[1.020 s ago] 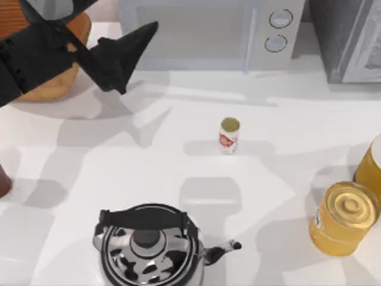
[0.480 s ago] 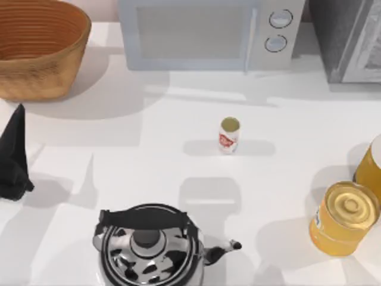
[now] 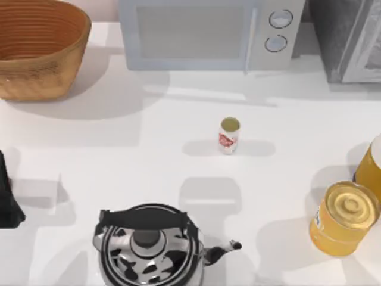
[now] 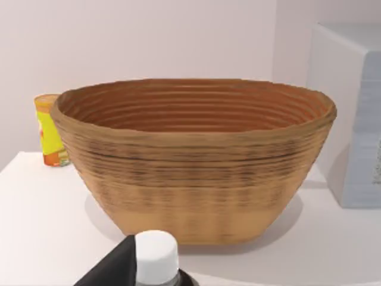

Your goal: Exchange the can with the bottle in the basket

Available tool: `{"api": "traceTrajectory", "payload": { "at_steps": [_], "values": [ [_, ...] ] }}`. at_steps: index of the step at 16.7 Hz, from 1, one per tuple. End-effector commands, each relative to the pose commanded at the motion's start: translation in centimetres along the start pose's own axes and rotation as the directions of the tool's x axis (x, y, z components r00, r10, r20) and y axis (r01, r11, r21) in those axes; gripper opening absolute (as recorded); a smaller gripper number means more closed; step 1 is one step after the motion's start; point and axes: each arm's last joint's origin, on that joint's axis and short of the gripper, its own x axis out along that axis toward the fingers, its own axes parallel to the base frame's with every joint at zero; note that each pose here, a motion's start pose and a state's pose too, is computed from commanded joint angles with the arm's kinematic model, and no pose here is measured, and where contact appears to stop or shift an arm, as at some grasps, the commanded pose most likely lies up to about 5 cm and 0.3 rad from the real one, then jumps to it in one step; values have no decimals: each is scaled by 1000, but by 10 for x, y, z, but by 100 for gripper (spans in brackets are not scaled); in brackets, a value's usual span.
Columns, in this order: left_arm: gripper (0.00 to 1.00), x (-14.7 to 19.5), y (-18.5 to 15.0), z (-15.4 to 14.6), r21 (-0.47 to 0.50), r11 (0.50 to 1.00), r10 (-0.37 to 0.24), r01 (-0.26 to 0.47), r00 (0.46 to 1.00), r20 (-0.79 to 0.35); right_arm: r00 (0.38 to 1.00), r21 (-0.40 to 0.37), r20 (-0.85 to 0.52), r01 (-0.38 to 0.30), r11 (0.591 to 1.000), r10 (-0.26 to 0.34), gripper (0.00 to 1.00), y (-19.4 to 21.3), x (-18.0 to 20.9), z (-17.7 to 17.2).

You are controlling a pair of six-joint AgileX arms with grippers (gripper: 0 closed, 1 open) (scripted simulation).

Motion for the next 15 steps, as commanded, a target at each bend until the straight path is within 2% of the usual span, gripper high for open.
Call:
{"api": "traceTrajectory", "payload": {
  "at_steps": [7, 15],
  "values": [
    [100, 2, -1, 2, 6, 1000, -17, 17, 1000, 3, 1000, 0, 0, 0, 1000, 0, 100, 0, 0, 0],
    [100, 31, 3, -11, 48, 992, -113, 116, 992, -64, 1000, 0, 0, 0, 1000, 0, 100, 0, 0, 0]
  ]
}}
